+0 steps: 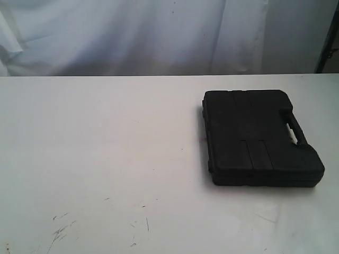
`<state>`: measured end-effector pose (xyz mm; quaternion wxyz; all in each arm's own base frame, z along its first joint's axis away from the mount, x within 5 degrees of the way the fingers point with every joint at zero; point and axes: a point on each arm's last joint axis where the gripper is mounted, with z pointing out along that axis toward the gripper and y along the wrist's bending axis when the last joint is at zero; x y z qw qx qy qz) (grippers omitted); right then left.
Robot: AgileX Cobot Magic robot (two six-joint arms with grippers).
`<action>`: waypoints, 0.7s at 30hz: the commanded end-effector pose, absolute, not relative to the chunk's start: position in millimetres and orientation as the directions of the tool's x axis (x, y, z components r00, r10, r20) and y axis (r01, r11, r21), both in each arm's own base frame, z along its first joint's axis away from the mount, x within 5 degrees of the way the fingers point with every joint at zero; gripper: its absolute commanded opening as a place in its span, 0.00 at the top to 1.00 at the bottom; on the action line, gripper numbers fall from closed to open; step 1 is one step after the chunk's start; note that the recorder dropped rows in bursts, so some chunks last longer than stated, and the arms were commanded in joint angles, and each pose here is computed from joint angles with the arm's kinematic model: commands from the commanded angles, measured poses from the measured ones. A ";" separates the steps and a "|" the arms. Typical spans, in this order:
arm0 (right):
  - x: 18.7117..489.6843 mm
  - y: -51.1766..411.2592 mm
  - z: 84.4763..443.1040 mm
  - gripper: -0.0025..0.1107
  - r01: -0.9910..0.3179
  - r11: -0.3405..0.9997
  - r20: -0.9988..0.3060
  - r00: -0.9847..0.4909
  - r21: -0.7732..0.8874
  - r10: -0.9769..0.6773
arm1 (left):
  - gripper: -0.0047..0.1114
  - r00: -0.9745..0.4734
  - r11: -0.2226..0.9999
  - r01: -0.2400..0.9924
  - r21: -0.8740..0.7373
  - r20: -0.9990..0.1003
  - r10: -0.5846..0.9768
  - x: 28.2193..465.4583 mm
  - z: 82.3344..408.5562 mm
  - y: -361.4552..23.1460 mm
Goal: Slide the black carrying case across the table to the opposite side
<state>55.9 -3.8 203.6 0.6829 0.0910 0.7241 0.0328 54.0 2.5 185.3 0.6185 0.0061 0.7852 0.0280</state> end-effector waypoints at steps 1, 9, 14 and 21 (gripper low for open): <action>56.0 -4.1 198.1 0.98 0.095 0.980 -0.982 -0.063 0.172 0.179 | 0.96 -0.230 0.999 -0.025 0.045 -0.973 0.038 54.0 184.5 2.4; 55.6 -3.7 193.6 0.98 0.092 0.990 -0.986 -0.118 0.108 0.119 | 0.96 -0.230 0.999 -0.025 0.045 -0.973 0.038 54.0 184.5 2.4; 54.6 -3.0 187.3 0.98 0.090 0.992 -0.976 -0.190 0.093 0.108 | 0.96 -0.230 0.999 -0.025 0.047 -0.972 0.040 54.0 184.5 2.4; 53.4 -2.3 182.0 0.98 0.078 0.996 -0.965 -0.251 0.052 0.070 | 0.96 -0.230 0.999 -0.025 0.047 -0.972 0.040 54.0 184.5 2.4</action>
